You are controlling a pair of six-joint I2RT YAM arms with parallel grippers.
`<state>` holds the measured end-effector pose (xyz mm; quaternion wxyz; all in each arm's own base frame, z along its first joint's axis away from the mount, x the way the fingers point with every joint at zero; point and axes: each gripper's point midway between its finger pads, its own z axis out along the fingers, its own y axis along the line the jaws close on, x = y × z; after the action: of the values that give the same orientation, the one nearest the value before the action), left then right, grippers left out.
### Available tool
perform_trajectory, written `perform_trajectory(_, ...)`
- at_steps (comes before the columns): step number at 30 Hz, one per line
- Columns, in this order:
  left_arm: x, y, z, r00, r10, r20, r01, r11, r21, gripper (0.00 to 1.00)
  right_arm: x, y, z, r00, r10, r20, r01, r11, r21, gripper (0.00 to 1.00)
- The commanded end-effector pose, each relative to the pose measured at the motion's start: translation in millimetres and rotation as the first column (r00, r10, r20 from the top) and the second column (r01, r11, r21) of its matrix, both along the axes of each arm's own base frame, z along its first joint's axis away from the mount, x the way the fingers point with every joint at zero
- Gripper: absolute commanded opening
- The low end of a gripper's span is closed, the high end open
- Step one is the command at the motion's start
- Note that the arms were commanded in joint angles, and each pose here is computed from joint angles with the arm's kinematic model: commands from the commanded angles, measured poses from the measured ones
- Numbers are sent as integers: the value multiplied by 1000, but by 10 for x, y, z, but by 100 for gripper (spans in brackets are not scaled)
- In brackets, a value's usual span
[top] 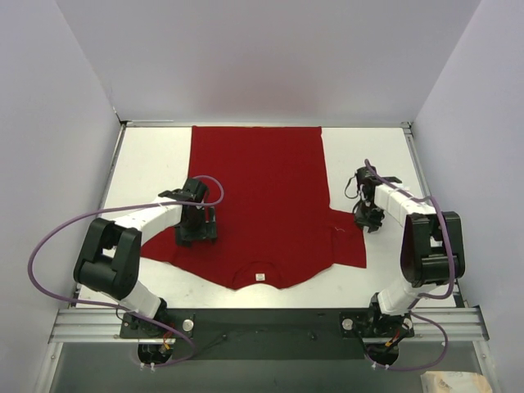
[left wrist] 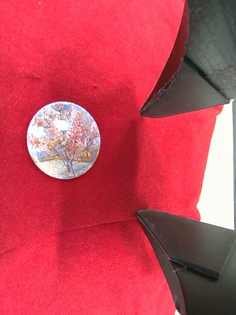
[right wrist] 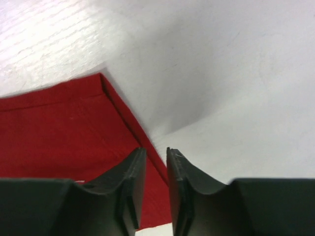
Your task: Pin the brooch onto the clothing
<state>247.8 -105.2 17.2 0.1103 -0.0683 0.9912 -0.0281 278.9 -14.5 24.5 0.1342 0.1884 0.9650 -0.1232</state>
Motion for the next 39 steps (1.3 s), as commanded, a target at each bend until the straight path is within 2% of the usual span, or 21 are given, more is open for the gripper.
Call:
perform_trajectory(1, 52, 51, -1, 1000, 4, 16, -4, 999, 33, 85, -13, -33, 326, 998, 43, 48, -39, 995, -89, 28)
perform_trajectory(5, 138, 42, 153, 997, -16, 70, 14, 999, 34, 85, 52, 106, 593, 985, 85, 153, -74, 994, -76, 38)
perform_trajectory(8, 239, 30, 383, 989, -39, 145, 35, 999, 34, 85, 76, 211, 844, 962, 113, 250, -103, 993, -51, 50)
perform_trajectory(12, 350, -44, 759, 959, -61, 278, 64, 998, -2, 86, 48, 362, 1232, 901, 144, 409, -154, 988, -9, 64)
perform_trajectory(15, 411, -153, 1114, 906, -69, 417, 111, 991, -77, 86, 22, 470, 1491, 837, 148, 527, -201, 979, 44, 74)
perform_trajectory(16, 440, -191, 1291, 868, -57, 493, 128, 986, -111, 86, 35, 501, 1578, 812, 144, 565, -212, 976, 57, 77)
perform_trajectory(18, 429, -261, 1473, 828, -47, 559, 163, 974, -160, 86, 0, 555, 1800, 755, 133, 642, -241, 967, 83, 87)
perform_trajectory(19, 444, -288, 1693, 776, -25, 630, 184, 965, -188, 86, 16, 584, 1910, 724, 131, 677, -256, 963, 88, 90)
perform_trajectory(21, 424, -288, 1819, 738, 10, 674, 185, 959, -216, 86, -19, 602, 2120, 667, 117, 736, -273, 957, 95, 97)
perform_trajectory(22, 408, -318, 2007, 693, 33, 720, 209, 947, -245, 86, -17, 610, 2232, 639, 110, 761, -280, 955, 97, 99)
perform_trajectory(31, 228, -238, 2755, 473, 128, 871, 276, 918, -285, 86, -207, 632, 2937, 443, 68, 894, -334, 938, 94, 100)
perform_trajectory(34, 172, -206, 2799, 436, 126, 891, 289, 918, -272, 86, -259, 603, 3041, 393, 50, 918, -328, 940, 90, 100)
perform_trajectory(39, 146, -182, 2740, 440, 113, 891, 286, 923, -259, 90, -304, 598, 3087, 334, 36, 942, -336, 938, 83, 100)
